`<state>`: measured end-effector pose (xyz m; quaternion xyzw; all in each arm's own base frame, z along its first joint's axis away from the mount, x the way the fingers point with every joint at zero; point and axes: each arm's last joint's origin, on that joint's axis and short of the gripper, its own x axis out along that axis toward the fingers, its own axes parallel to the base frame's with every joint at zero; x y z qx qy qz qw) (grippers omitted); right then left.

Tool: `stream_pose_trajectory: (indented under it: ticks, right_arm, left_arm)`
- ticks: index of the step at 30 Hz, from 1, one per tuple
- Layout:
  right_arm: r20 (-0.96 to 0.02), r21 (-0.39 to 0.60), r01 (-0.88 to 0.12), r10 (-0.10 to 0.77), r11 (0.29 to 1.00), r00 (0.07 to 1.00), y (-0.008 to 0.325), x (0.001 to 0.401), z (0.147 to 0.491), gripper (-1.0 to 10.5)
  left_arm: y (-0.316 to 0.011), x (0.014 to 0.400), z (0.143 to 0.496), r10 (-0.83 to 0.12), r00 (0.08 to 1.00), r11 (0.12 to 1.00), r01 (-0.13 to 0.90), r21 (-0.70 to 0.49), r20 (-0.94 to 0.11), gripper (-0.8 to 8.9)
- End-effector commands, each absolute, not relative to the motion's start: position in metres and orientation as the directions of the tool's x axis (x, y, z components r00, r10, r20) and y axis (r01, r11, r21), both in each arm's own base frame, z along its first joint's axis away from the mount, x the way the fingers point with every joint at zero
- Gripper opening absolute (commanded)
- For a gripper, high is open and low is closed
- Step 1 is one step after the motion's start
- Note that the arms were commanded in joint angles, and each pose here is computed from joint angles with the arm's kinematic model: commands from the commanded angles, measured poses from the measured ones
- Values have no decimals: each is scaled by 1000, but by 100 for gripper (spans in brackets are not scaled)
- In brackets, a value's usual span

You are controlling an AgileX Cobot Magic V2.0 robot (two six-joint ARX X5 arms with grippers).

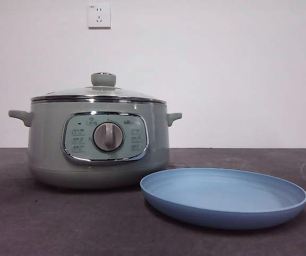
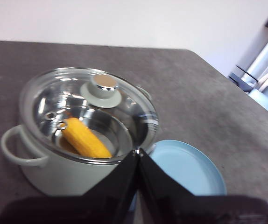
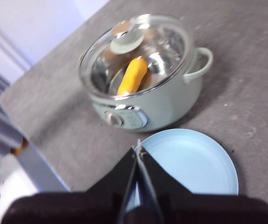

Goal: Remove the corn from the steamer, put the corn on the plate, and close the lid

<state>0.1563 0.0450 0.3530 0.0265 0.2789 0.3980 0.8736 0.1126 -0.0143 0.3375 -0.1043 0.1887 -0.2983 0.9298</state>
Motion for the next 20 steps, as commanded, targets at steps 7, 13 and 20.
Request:
stream_pose_trajectory:
  ticks: [7,13,20]
  right_arm:
    - [-491,217,-746,731,630,474,54,158,356,7]
    - [-491,223,-743,731,631,474,54,158,356,315]
    - [-491,235,-736,731,635,474,54,158,356,603]
  left_arm:
    - [-15,115,347,-611,737,790,545,-282,-289,-3]
    - [-15,115,347,-611,738,790,544,-283,-286,368]
    - [-15,115,347,-612,737,789,546,-283,-285,523]
